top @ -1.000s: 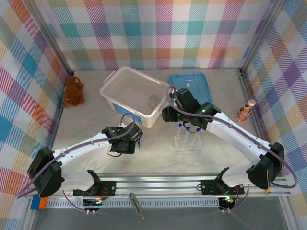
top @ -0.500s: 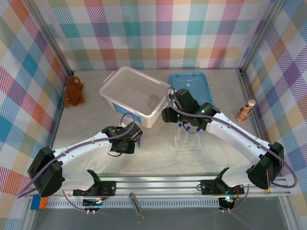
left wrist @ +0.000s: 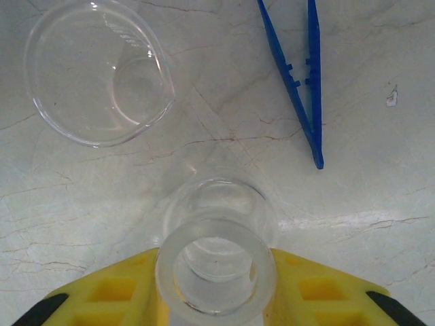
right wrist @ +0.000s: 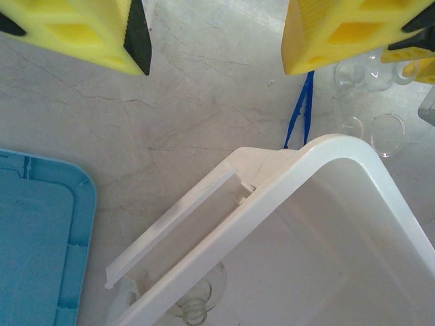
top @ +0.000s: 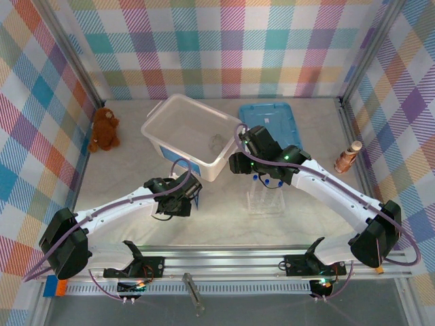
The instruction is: Organize the chemistry lab equipment
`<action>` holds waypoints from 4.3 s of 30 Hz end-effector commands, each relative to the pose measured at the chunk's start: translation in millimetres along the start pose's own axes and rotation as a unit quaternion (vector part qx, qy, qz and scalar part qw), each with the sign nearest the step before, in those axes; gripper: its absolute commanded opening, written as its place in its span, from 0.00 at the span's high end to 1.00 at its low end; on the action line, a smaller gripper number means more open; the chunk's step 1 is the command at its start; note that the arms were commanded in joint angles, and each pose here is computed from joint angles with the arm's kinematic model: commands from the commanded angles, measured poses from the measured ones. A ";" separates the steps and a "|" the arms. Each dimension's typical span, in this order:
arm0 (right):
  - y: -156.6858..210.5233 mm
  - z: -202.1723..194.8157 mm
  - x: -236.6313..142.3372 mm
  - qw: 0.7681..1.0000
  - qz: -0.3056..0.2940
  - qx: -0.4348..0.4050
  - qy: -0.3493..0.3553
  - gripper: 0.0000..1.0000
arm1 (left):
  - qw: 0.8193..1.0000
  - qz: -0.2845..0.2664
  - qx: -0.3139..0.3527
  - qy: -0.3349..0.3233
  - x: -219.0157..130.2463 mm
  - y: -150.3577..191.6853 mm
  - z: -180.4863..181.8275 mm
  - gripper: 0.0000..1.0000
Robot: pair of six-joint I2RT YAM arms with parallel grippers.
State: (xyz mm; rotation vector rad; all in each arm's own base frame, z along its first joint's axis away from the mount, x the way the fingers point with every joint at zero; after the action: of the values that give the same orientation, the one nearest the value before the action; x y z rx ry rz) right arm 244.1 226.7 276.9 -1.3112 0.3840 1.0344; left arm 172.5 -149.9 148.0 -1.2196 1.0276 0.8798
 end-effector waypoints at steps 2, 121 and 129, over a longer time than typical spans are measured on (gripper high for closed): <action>-2.8 5.9 2.3 1.000 -0.004 0.003 -0.013 0.46 | 1.000 -0.010 0.002 0.001 -5.3 -6.6 -0.1 0.66; -1.7 1.1 -10.5 0.999 -0.033 0.000 -0.017 0.46 | 0.985 -0.167 0.016 0.031 -131.9 -247.7 8.7 0.67; 0.9 -4.2 -13.2 1.000 -0.027 0.004 -0.010 0.46 | 0.990 -0.133 0.000 0.042 -75.0 -279.2 10.5 0.67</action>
State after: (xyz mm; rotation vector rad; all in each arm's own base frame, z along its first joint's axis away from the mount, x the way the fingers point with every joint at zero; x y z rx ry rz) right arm 241.5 223.8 280.7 -1.2954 0.3397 1.0099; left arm 398.5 -178.5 304.5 -1.3342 0.8921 0.6737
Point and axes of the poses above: each hand's point on the last joint's axis, 136 mm out from that joint toward the fingers, its own x axis out along the fingers, its own z axis along the line the jaws close on, y = z × x, the point moved 7 cm from there along -x, back along the fingers, and after that the axes turned 3 degrees about x, right-handed, at the moved point
